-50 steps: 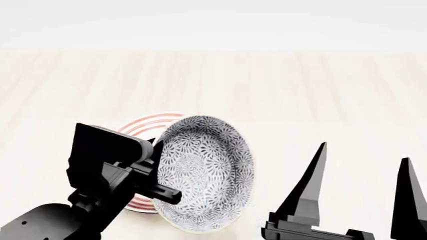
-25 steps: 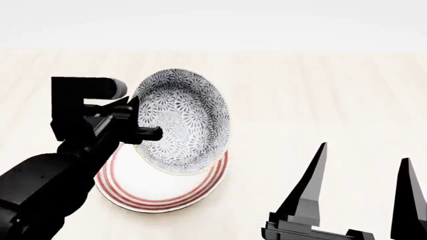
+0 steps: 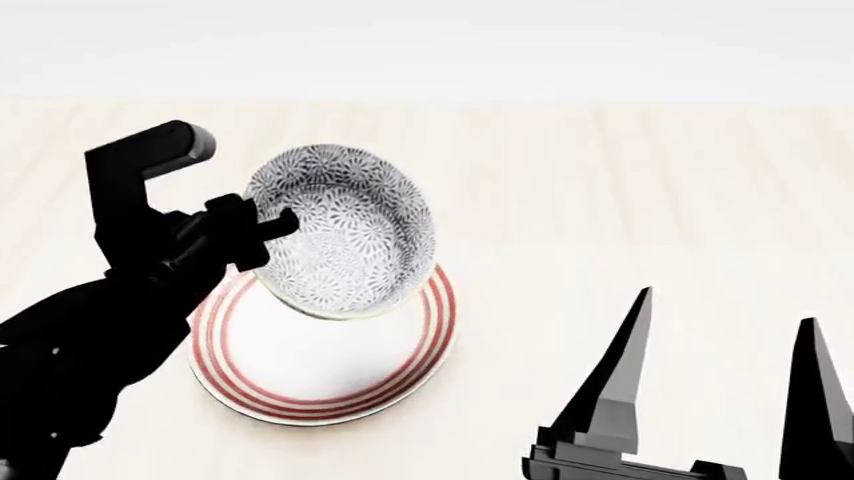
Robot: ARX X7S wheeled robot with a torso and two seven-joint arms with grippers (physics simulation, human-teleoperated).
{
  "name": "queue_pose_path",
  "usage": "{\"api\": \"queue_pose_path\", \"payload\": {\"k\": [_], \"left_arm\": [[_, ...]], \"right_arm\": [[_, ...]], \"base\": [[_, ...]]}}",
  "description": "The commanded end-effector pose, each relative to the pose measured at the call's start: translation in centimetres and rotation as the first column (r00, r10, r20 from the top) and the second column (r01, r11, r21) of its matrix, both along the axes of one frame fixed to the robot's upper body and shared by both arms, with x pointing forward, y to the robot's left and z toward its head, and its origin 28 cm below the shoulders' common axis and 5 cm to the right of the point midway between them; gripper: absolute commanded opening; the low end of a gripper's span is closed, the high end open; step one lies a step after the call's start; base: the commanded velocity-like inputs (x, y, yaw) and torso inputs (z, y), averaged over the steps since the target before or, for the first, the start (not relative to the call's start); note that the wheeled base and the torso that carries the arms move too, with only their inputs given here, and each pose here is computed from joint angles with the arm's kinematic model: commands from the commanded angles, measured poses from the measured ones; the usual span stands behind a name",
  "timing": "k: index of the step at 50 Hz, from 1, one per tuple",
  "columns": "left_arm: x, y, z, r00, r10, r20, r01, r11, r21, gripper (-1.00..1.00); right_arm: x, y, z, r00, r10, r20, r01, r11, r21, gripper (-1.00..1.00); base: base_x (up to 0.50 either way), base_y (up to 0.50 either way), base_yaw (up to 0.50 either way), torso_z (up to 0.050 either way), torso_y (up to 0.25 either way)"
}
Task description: Put the bowl on the plate.
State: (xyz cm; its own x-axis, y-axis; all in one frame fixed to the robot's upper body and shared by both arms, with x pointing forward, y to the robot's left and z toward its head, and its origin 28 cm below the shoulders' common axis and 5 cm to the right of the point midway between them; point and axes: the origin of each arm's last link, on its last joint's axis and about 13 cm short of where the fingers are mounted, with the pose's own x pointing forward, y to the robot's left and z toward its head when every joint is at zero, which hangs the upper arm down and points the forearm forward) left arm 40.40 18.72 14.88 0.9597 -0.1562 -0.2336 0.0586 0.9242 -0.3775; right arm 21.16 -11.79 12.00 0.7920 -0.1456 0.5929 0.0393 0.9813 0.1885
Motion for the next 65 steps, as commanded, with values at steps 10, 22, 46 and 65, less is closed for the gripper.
{"api": "queue_pose_path", "payload": {"k": [10, 22, 46, 65], "left_arm": [[0.6, -0.8, -0.7, 0.999, -0.001, -0.034, -0.001, 0.998, -0.06, -1.0], [0.6, -0.8, -1.3, 0.999, 0.0, -0.048, -0.002, 0.999, -0.034, -1.0], [0.2, -0.7, -3.3, 0.995, -0.009, -0.102, 0.006, 0.999, -0.037, -1.0], [0.3, 0.1, -3.8, 0.998, 0.03, -0.06, -0.02, 0.986, 0.164, 1.0]], "right_arm": [[0.0, -0.1, -0.1, 1.0, -0.008, 0.011, 0.008, 1.0, -0.014, 1.0], [0.0, -0.1, -0.1, 1.0, -0.007, 0.009, 0.007, 1.0, -0.015, 1.0], [0.0, -0.1, -0.1, 1.0, -0.004, 0.008, 0.004, 1.0, -0.016, 1.0], [0.0, 0.0, -0.2, 1.0, -0.003, 0.005, 0.003, 1.0, -0.018, 1.0]], "base": [[0.0, 0.0, 0.0, 0.0, 0.0], [0.0, 0.0, 0.0, 0.0, 0.0], [0.0, 0.0, 0.0, 0.0, 0.0], [0.0, 0.0, 0.0, 0.0, 0.001]]}}
